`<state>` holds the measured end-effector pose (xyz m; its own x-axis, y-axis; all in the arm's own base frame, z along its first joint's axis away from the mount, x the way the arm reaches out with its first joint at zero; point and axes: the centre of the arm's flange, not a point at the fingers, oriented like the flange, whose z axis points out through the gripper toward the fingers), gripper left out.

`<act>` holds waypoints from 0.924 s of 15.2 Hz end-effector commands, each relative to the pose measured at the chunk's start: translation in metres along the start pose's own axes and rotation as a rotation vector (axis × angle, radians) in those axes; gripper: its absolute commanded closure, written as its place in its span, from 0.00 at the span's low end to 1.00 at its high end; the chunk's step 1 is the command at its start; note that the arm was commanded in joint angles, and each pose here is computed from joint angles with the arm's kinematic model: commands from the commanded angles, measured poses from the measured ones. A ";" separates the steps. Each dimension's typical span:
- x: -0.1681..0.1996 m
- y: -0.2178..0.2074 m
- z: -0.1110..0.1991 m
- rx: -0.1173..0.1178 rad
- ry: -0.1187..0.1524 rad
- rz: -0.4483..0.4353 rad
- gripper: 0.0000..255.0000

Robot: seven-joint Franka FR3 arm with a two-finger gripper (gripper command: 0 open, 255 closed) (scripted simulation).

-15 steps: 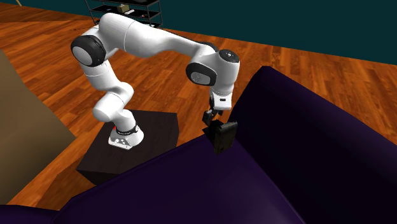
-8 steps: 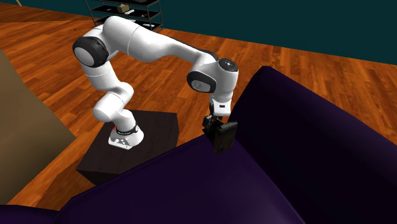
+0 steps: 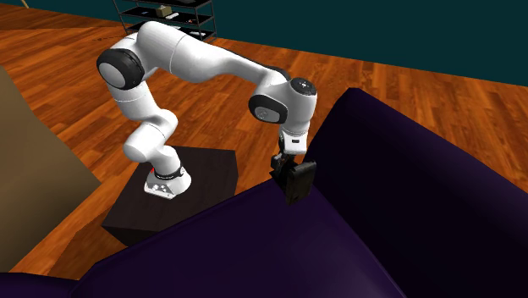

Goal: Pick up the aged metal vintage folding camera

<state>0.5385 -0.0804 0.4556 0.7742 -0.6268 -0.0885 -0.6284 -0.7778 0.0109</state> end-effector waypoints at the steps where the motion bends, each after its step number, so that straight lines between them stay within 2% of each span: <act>1: 0.001 0.001 0.002 -0.002 -0.003 0.001 1.00; 14: -0.005 0.002 -0.062 -0.002 -0.003 0.001 1.00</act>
<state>0.5384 -0.0815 0.5099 0.7730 -0.6276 -0.0925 -0.6293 -0.7771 0.0133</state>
